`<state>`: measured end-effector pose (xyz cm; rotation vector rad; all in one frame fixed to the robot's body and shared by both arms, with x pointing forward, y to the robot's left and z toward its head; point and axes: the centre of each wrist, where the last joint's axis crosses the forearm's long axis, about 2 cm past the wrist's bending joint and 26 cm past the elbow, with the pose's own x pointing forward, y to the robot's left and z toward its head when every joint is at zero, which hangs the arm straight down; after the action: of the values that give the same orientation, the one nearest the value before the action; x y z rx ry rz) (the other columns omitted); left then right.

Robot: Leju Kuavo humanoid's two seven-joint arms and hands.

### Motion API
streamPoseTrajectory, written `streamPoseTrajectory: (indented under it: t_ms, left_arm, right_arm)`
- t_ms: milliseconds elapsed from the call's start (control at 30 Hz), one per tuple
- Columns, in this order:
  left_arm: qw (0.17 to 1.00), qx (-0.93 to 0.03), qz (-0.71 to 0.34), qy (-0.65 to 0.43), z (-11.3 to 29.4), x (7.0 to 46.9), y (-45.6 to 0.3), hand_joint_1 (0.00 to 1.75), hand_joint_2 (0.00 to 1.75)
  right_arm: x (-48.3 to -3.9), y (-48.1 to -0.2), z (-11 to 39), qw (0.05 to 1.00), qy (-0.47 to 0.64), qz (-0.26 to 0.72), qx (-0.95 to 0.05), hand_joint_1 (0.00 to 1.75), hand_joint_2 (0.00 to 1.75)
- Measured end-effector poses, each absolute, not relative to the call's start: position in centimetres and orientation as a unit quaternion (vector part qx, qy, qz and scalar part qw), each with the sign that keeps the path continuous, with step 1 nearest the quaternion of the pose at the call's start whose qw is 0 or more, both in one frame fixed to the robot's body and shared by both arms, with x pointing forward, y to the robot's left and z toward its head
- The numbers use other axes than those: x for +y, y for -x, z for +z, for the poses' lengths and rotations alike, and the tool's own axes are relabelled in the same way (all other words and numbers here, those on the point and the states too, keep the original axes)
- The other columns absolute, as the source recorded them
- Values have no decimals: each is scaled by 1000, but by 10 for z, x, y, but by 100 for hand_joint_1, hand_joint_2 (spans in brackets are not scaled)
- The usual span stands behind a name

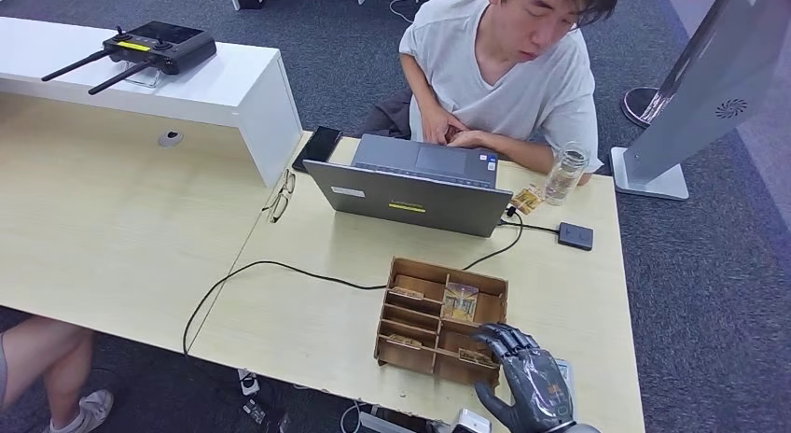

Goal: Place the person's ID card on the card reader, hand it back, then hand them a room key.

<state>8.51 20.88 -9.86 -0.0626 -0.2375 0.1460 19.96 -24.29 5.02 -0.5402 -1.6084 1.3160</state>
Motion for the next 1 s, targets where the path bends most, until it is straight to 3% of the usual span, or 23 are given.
streamPoseTrajectory:
  t_ms: [400, 833, 1000]
  left_arm:
    - [990, -118, 68, 32, -99, 209, -85, 0, 0]
    - [990, -118, 63, 33, -99, 209, -85, 0, 0]
    - [991, -118, 62, 35, -99, 209, -85, 0, 0]
  right_arm:
    - [-245, -199, 51, 480, 228, 532, -659, 79, 175]
    - [-245, -198, 51, 480, 228, 533, -659, 72, 175]
    - [-245, -197, 50, 481, 227, 533, -658, 80, 175]
